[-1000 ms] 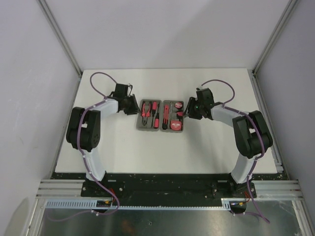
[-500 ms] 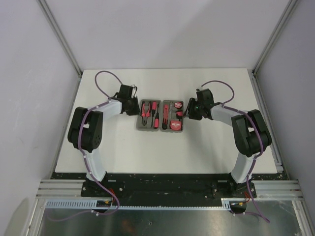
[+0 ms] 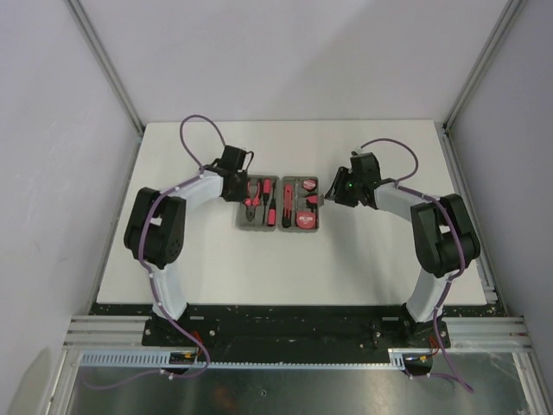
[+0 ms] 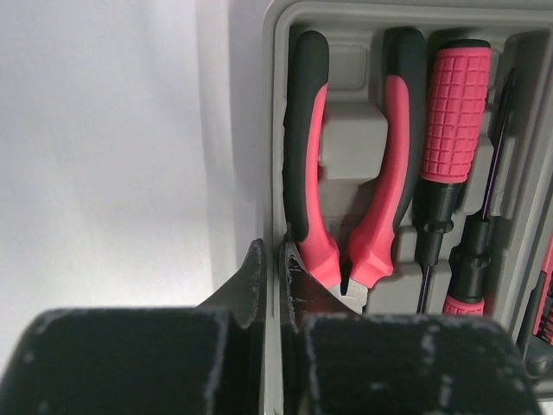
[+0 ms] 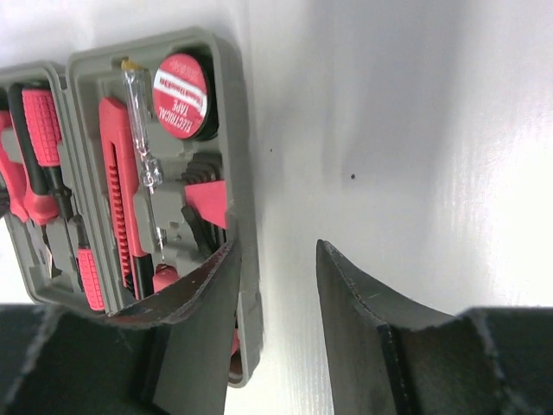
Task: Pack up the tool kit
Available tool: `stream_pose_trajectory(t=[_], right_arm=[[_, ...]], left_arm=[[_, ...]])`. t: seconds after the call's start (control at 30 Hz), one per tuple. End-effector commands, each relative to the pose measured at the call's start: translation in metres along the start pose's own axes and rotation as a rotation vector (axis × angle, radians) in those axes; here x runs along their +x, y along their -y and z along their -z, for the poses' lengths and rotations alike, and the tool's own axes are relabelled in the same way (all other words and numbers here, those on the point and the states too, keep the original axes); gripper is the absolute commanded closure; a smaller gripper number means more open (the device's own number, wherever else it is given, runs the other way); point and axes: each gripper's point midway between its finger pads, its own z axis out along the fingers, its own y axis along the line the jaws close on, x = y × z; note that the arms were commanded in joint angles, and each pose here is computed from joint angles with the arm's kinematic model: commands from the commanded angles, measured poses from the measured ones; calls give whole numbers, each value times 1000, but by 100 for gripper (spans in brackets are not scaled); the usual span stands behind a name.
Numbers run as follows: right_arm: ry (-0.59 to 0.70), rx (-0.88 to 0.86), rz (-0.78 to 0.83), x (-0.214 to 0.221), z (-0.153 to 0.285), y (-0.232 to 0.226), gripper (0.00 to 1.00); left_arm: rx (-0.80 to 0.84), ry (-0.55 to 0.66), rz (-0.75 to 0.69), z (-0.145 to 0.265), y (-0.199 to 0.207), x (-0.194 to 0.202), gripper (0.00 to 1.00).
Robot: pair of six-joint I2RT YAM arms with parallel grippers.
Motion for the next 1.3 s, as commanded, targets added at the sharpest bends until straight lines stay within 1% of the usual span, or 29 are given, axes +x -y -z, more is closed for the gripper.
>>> stream_pose_trajectory(t=[0.0, 0.1, 0.33, 0.47, 0.6, 0.77, 1.0, 1.27], right_arm=[[129, -10, -39, -38, 18, -6, 55], [110, 0, -56, -34, 10, 1, 55], [-5, -14, -52, -2, -17, 6, 56], [-33, -34, -21, 9, -27, -5, 56], [-72, -81, 10, 22, -39, -26, 56], [-123, -139, 43, 37, -54, -53, 56], [-174, -187, 68, 55, -65, -75, 56], [-213, -201, 97, 73, -65, -87, 57]], left_arm=[[-127, 118, -58, 41, -21, -46, 100], [-155, 165, -80, 62, -25, -64, 100], [-217, 228, -125, 100, -24, -95, 100], [-278, 249, -166, 116, -18, -106, 100], [-361, 273, -246, 129, -6, -113, 100], [-437, 287, -350, 132, 17, -114, 100], [-495, 256, -421, 117, 40, -100, 100], [-487, 262, -503, 110, 80, -90, 100]])
